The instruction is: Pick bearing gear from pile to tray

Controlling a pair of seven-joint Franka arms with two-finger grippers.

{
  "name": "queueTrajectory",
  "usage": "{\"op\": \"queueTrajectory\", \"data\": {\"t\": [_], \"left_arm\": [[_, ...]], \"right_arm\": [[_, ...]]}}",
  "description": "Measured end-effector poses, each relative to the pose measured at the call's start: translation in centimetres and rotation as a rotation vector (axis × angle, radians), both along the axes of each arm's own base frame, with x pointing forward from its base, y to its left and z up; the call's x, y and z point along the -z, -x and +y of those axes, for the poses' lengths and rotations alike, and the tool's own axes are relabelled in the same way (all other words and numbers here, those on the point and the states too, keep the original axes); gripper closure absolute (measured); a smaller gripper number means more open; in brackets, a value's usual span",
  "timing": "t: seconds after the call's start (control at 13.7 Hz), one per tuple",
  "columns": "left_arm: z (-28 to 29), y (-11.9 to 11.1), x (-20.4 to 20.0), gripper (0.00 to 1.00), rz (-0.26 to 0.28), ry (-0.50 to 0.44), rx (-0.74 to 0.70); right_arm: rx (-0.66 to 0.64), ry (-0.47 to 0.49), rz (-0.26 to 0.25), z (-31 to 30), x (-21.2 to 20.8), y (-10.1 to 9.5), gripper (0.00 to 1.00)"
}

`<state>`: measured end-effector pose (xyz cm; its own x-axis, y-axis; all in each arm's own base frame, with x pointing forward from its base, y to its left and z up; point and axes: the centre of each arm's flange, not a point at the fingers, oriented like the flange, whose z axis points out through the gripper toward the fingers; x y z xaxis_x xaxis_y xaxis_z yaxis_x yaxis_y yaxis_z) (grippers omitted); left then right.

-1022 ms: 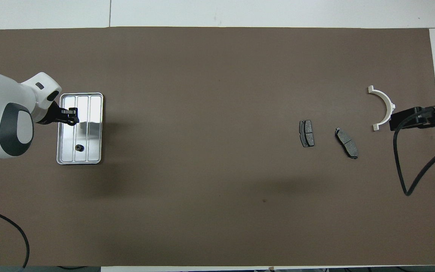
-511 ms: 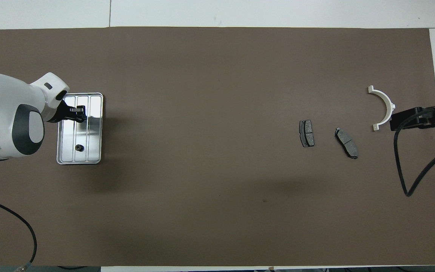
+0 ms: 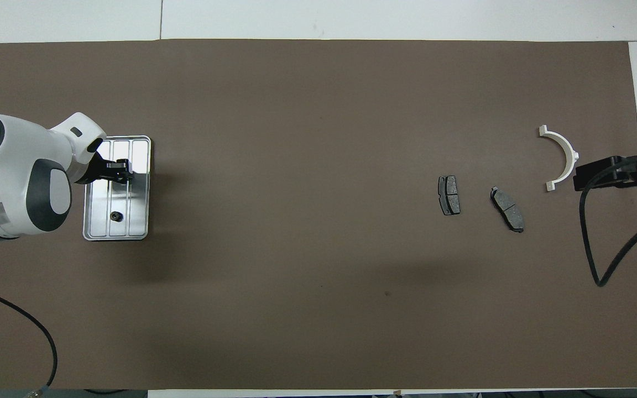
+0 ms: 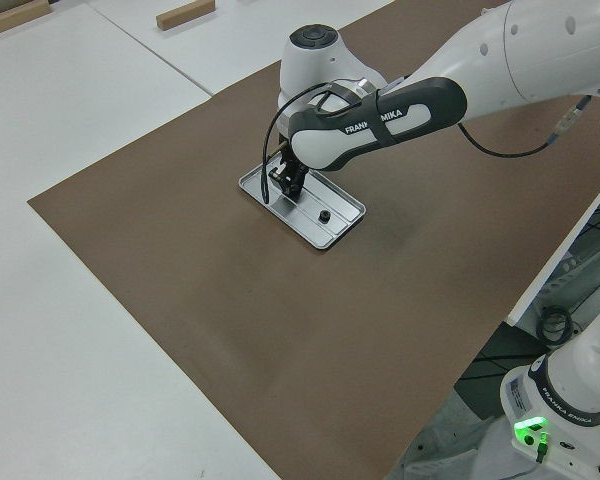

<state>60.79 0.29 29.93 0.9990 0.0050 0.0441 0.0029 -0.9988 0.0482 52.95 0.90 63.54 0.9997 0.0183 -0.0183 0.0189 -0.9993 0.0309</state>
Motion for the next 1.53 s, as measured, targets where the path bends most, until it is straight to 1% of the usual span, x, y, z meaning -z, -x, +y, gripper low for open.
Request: {"op": "queueTrajectory", "data": {"t": [0.29,0.44,0.51,0.66,0.8,0.88,1.1,1.31,1.46,1.53], "left_arm": [[0.0,-0.2,-0.4,0.00,-0.007,0.000,0.000],[0.1,-0.2,-2.2,0.00,-0.002,0.002,0.001],[0.2,-0.2,-4.1,0.00,0.012,0.003,0.000],[0.6,0.5,-9.4,0.00,0.046,0.008,-0.001],[1.2,1.9,-14.4,0.00,0.064,0.012,-0.007],[1.3,2.7,-16.0,0.00,0.072,0.013,-0.007],[1.4,5.0,-19.3,0.00,0.106,0.017,-0.005],[1.0,7.8,-22.3,0.00,0.176,0.022,0.006],[0.2,8.8,-24.7,0.00,0.202,0.021,0.009],[-0.5,9.0,-25.7,0.00,0.203,0.019,0.009]], "right_arm": [[-0.001,0.000,0.000,0.0,0.0,0.0,0.00],[-0.001,0.000,0.000,0.1,0.0,0.0,0.00],[-0.001,0.000,0.000,0.1,0.0,0.0,0.00],[-0.002,0.000,0.000,0.1,0.0,0.0,0.00],[-0.002,0.000,0.000,0.1,0.0,0.0,0.00],[-0.002,0.000,0.000,0.1,0.0,0.0,0.00],[-0.002,0.000,0.000,0.1,0.0,0.0,0.00],[-0.002,0.000,0.000,0.1,0.0,0.0,0.00],[-0.002,0.000,0.000,0.1,0.0,0.0,0.00],[-0.002,0.000,0.000,0.1,0.0,0.0,0.00]]}}
